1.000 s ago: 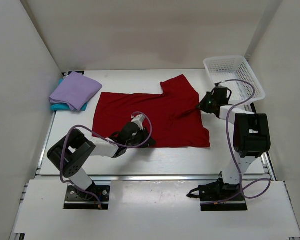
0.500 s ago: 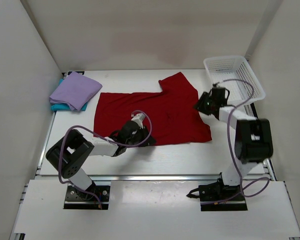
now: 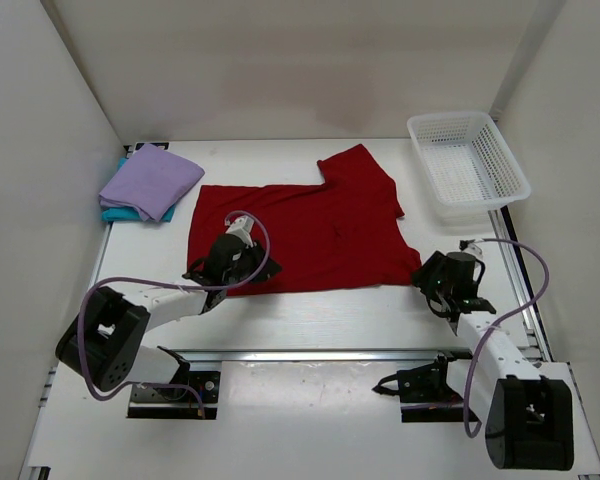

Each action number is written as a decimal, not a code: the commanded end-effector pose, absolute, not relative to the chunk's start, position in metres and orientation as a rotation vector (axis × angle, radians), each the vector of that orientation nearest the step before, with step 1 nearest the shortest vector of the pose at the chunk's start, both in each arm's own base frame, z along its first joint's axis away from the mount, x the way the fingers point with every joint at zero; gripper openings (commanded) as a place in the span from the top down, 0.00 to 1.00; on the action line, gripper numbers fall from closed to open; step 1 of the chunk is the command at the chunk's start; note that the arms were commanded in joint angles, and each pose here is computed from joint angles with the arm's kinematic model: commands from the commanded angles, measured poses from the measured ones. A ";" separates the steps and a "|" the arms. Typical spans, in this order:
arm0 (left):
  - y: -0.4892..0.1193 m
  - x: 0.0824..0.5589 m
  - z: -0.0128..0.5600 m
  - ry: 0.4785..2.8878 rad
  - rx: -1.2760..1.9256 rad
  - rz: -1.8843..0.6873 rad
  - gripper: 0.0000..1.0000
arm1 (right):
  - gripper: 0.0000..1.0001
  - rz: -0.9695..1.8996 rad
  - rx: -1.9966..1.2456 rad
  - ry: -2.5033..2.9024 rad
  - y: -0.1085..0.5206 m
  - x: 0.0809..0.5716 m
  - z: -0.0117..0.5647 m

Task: Fold and stack the t-shirts
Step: Fold the flattened tshirt in 1/3 of the way, then grap the side of the flattened tshirt furthest away from the robot with both arms

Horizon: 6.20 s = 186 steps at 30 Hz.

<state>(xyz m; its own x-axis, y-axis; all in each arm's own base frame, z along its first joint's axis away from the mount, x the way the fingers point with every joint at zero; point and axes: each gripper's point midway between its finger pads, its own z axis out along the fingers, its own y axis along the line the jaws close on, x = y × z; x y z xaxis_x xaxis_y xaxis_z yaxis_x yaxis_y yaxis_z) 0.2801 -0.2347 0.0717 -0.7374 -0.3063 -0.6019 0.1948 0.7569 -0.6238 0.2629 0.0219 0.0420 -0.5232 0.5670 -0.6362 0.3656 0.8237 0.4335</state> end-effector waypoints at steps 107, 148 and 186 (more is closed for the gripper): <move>-0.019 0.555 0.040 2.412 -0.488 -0.080 0.53 | 0.82 0.925 -0.259 2.384 0.225 0.222 0.059; -0.027 0.550 0.029 2.508 -0.476 -0.028 0.70 | 0.80 0.943 -0.189 2.065 0.208 0.275 0.170; -0.050 0.544 0.110 2.217 -0.481 -0.357 1.00 | 0.67 0.227 0.154 2.298 0.076 0.657 0.087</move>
<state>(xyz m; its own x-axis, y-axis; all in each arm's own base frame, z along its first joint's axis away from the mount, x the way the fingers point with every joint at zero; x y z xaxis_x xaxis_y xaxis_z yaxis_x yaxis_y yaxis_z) 0.5359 -0.0398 0.0621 -0.6547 -0.4424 -0.6129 -0.2856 0.8955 -0.3414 0.6565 0.0904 0.0723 -0.6426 0.2243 -0.7326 0.0208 0.9610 0.2759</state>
